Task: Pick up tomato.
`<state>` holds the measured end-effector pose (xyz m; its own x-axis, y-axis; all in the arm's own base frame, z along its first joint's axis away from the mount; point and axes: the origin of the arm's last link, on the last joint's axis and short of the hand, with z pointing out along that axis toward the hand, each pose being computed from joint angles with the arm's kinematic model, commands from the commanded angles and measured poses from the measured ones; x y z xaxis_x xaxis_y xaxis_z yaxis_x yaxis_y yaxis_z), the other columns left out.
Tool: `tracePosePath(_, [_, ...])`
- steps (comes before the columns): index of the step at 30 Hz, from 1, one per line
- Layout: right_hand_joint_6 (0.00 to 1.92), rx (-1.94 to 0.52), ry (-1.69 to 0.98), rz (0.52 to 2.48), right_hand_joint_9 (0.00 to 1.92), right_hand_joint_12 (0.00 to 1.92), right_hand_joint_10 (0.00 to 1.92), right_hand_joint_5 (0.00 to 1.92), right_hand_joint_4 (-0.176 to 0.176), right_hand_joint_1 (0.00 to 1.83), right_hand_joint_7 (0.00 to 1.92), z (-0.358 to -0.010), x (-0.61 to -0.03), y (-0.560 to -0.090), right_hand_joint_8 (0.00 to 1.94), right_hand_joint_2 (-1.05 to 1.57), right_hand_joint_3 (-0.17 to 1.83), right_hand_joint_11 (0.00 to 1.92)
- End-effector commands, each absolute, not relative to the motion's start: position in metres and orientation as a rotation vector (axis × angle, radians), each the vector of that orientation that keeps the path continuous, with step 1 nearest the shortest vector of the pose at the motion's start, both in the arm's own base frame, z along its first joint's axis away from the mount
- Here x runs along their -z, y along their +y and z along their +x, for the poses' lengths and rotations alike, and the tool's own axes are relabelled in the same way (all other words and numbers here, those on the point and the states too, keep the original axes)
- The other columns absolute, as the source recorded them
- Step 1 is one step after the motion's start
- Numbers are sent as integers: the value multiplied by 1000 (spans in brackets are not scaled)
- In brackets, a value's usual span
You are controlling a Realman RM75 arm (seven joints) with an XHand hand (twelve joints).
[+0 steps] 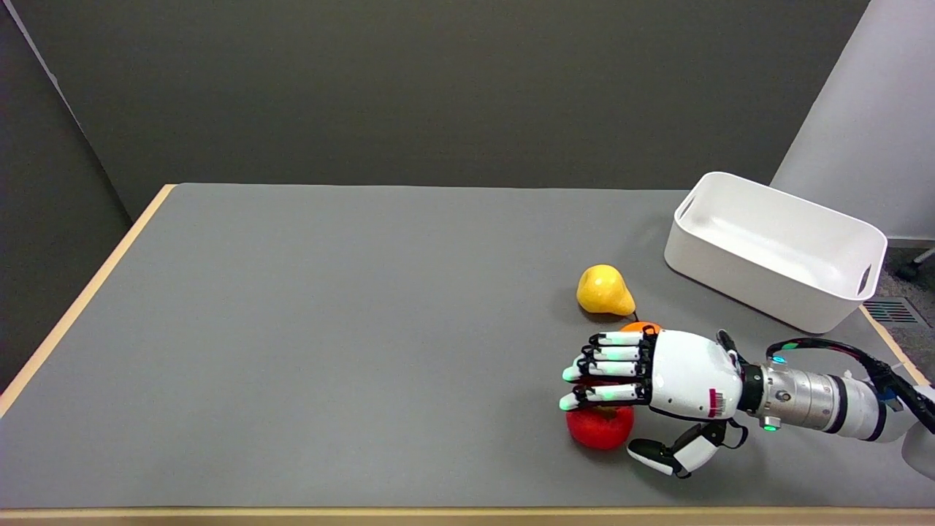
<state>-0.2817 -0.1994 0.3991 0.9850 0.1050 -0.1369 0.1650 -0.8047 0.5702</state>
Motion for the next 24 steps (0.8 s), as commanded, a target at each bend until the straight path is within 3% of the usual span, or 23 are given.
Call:
tracePosePath(1, [549, 182, 180, 2546, 326, 1473, 740, 256, 142, 730, 342, -288, -393, -205, 405, 596, 1015, 326])
tracePosePath(21, [561, 175, 210, 2563, 332, 1444, 739, 263, 139, 791, 351, -282, -382, -217, 415, 607, 1019, 317])
tracePosePath(24, [787, 174, 210, 2562, 413, 1467, 850, 362, 158, 921, 450, -282, -383, -217, 530, 677, 989, 374])
